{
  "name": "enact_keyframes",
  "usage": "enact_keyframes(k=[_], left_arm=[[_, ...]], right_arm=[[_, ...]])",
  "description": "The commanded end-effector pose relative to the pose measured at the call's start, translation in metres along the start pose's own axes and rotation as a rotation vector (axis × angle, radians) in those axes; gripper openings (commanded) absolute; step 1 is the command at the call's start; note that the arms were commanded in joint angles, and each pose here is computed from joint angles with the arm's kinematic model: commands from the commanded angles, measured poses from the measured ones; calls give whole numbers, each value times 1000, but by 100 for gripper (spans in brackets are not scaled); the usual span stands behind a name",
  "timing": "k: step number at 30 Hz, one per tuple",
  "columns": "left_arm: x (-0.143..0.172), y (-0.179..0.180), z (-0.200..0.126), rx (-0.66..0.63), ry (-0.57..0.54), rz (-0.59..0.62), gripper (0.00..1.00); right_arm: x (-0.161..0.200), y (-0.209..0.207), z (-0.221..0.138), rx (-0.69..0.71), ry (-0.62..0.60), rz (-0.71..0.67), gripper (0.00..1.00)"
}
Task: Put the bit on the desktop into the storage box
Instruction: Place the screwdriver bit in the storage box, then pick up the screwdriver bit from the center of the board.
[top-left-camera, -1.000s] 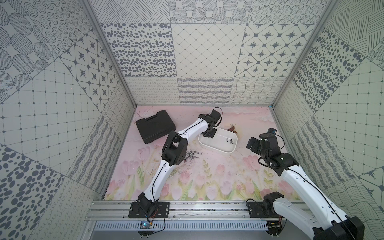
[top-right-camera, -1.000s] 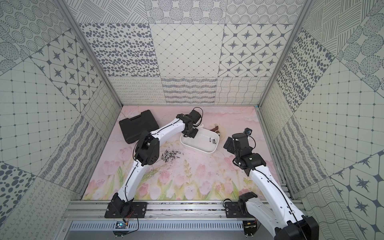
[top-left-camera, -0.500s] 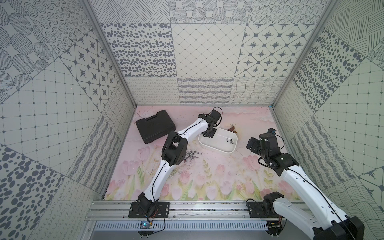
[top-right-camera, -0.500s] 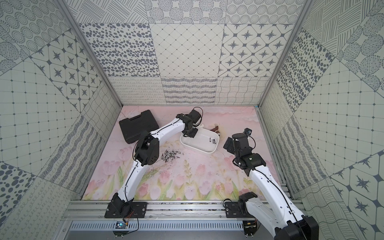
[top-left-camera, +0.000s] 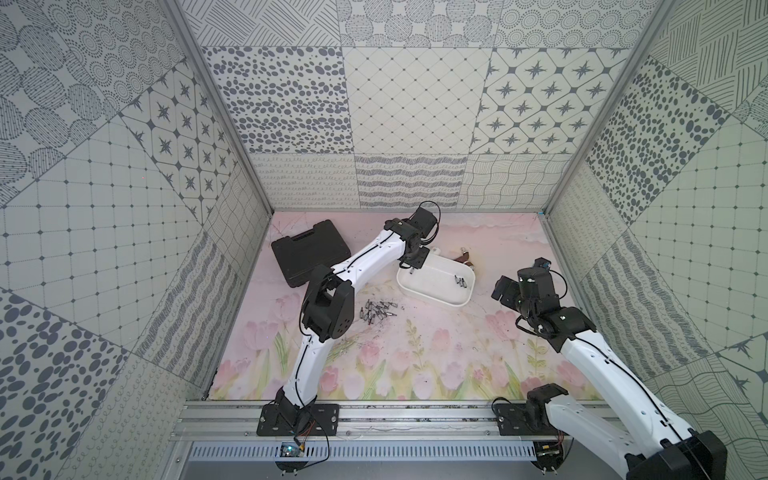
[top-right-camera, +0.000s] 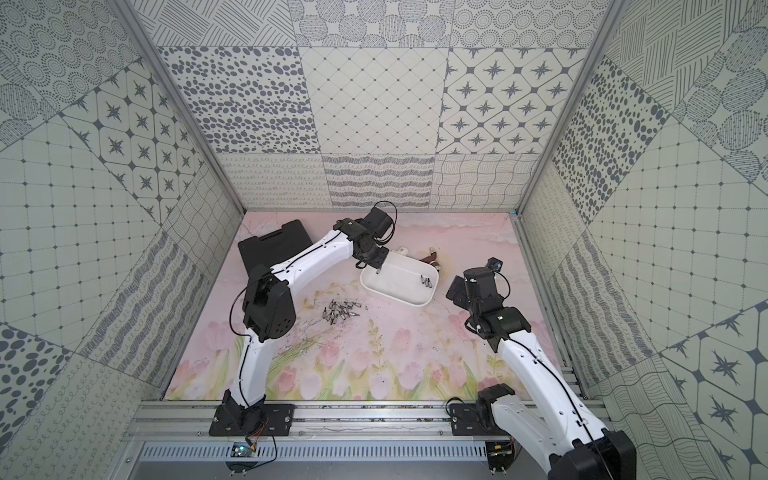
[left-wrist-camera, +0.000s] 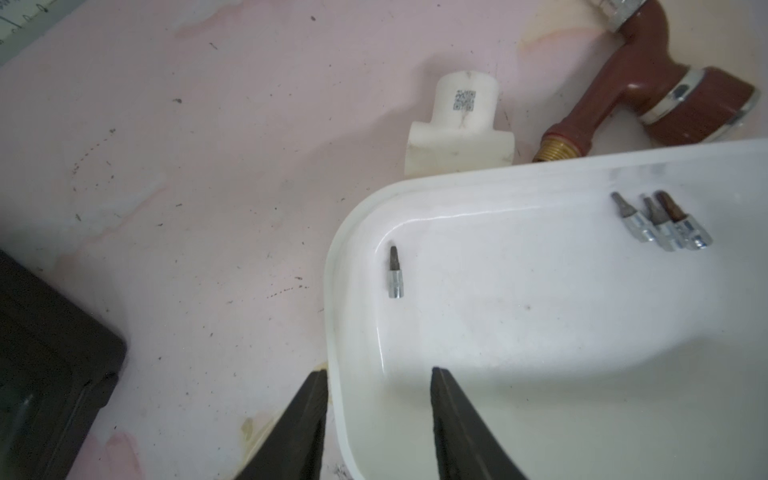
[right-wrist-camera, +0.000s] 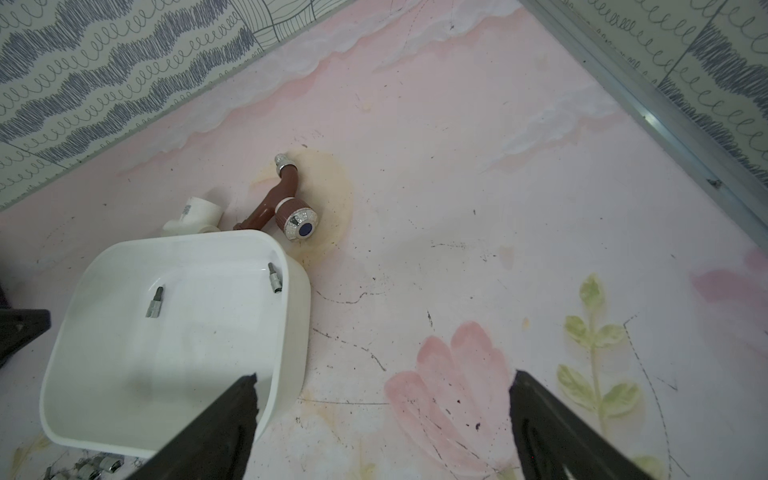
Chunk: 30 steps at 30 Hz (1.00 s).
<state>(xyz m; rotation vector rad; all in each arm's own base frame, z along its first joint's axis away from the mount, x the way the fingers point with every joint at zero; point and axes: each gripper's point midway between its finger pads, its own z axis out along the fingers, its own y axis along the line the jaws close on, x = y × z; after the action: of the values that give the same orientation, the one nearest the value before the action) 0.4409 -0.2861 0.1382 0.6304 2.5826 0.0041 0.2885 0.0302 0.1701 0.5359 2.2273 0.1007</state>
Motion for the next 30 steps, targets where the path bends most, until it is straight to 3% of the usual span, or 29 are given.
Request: enact_keyframes(k=[1, 7, 13, 20, 24, 30], left_arm=[[6, 10, -35, -11, -63, -40, 49], [41, 24, -60, -30, -61, -69, 55], [87, 48, -69, -23, -22, -190, 59], [146, 77, -50, 14, 79, -360, 69], [172, 85, -38, -9, 156, -391, 75], [188, 85, -26, 1, 225, -404, 75]], right_arm=[[-2, 5, 4, -23, -10, 25, 97], [-1, 5, 5, -23, -4, 26, 97], [0, 4, 7, -15, -4, 17, 97], [-2, 3, 7, -11, -8, 7, 97], [-2, 4, 8, -11, -8, 7, 97], [-4, 8, 9, -22, -2, 10, 97]])
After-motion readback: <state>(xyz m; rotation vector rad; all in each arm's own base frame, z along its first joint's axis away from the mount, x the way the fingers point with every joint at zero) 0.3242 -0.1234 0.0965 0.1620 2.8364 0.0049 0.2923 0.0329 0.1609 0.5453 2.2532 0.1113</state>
